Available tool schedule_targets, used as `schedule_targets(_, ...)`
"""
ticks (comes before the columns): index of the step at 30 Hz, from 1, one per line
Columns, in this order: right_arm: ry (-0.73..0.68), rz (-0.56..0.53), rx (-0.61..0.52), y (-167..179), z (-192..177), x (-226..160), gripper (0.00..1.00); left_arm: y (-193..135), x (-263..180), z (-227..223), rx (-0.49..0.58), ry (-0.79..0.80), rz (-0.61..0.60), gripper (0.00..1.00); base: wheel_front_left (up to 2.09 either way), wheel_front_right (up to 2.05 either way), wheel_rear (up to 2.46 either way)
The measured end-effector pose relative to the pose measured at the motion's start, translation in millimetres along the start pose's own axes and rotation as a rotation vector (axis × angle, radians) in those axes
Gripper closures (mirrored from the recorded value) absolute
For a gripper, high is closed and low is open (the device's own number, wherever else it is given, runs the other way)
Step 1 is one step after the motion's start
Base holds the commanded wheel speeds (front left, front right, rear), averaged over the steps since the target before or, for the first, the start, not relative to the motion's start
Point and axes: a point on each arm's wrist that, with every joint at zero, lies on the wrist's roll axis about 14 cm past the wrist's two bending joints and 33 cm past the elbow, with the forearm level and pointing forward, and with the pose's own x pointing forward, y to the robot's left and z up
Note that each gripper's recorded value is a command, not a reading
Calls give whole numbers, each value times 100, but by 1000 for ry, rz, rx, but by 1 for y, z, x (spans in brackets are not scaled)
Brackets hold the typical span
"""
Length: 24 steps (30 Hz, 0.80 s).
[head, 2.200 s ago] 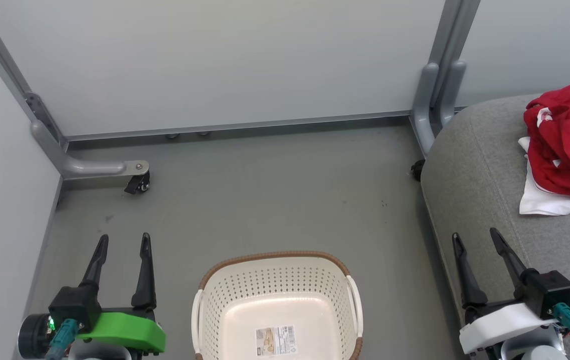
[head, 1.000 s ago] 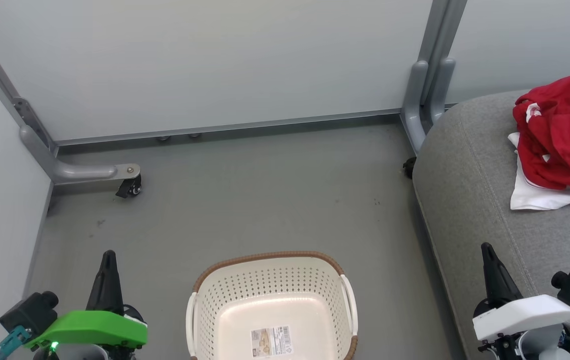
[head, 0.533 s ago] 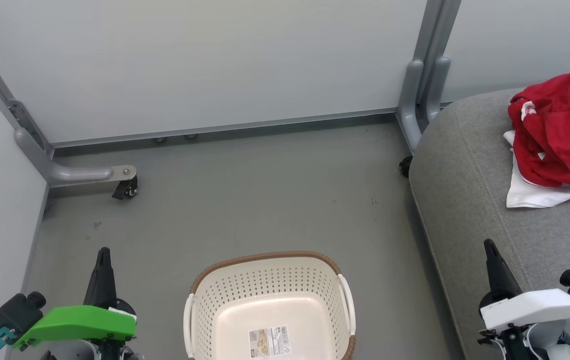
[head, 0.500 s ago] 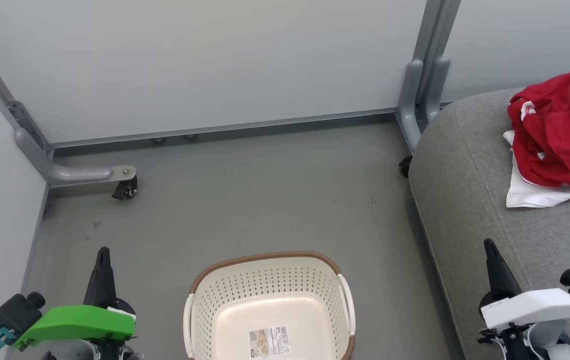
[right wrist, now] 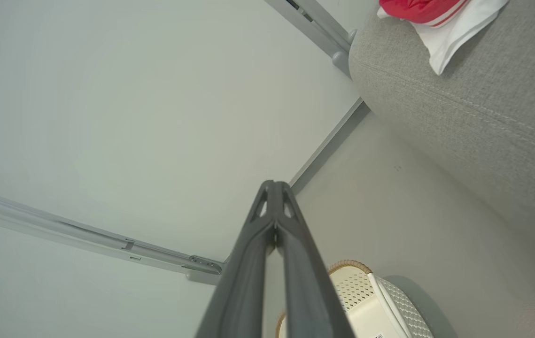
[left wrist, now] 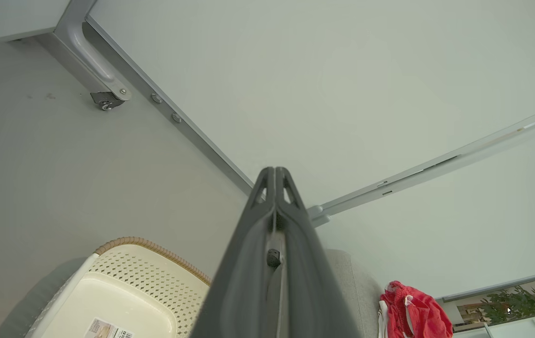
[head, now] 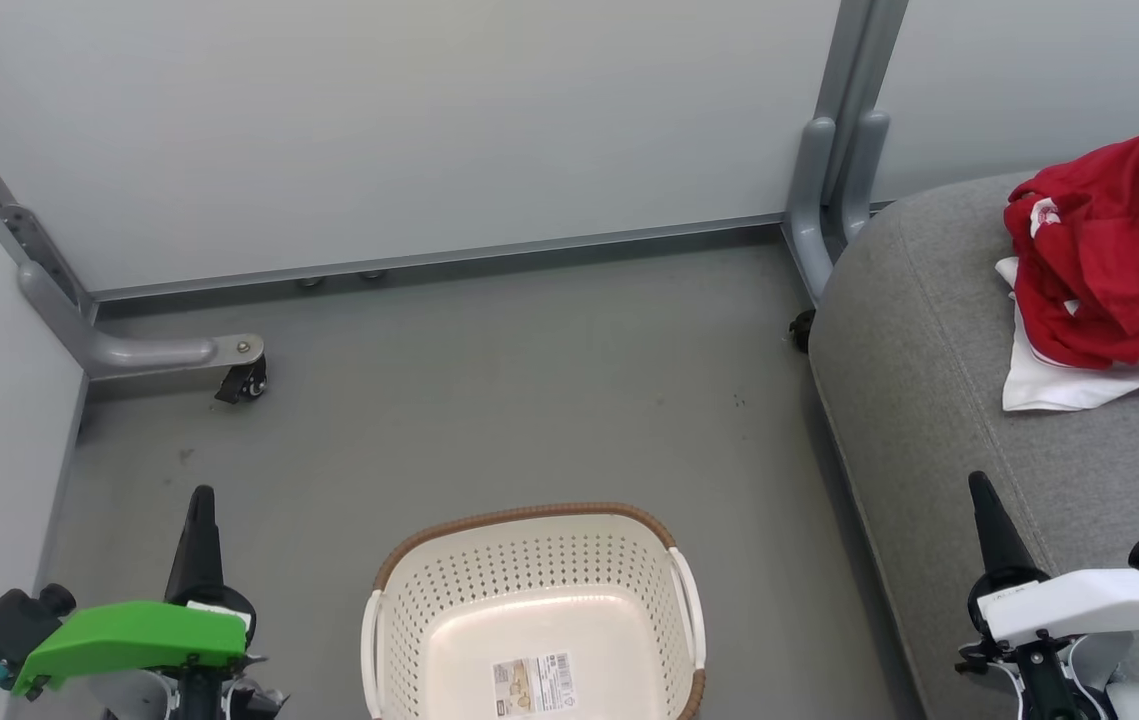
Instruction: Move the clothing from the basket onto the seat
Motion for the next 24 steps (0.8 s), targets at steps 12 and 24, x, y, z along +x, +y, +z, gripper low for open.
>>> schedule_targets(12,-3,-1,126,0,5,2,100,-5,4,0,-127,12,-10,100,0,0,0)
schedule_targets(24,-5,0,239,-1,8,2,100,-9,7,-1,-241,26,-23,100,0,0,0)
